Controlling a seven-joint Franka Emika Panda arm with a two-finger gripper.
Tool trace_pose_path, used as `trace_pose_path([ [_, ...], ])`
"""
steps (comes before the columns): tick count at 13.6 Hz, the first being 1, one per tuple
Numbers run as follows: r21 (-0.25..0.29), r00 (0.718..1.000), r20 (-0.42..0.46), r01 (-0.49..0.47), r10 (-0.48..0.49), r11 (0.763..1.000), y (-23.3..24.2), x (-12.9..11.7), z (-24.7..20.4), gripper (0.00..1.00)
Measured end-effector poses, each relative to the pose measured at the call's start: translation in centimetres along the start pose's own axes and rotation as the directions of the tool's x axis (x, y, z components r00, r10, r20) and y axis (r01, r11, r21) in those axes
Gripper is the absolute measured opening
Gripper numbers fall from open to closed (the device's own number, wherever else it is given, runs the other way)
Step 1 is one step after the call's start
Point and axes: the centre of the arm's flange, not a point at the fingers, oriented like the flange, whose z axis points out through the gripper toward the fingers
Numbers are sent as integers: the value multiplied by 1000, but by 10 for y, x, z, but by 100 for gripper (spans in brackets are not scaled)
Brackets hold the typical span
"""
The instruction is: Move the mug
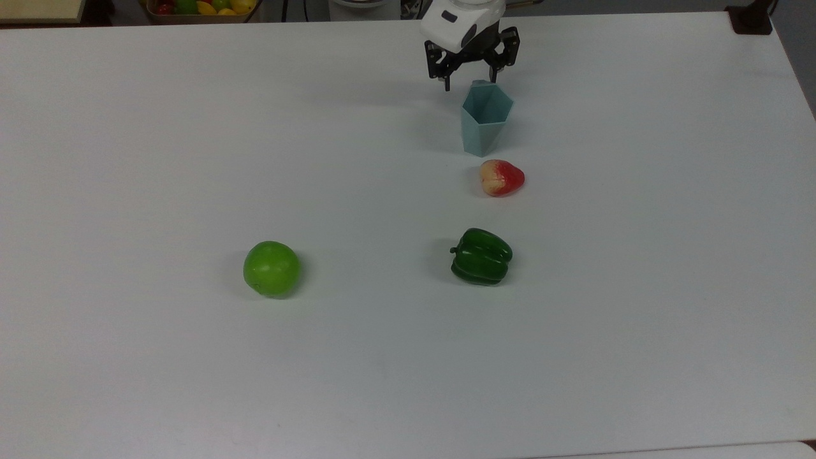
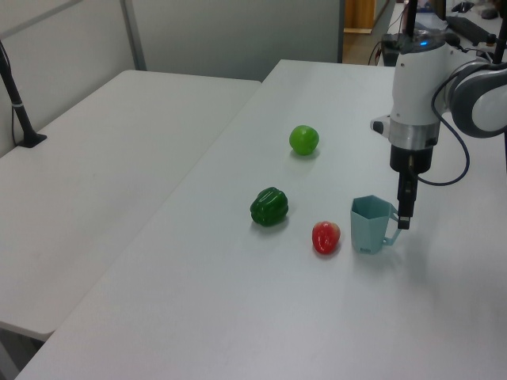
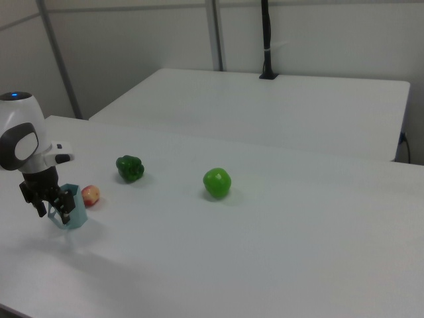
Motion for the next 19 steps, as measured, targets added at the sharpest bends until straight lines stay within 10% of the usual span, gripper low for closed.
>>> trace_pose_path([
  [10,-5,1000,26,13,-13,1000,-6,-1,14,35],
  [19,-27,999,-33,40,-41,999,-7,10,23,27],
])
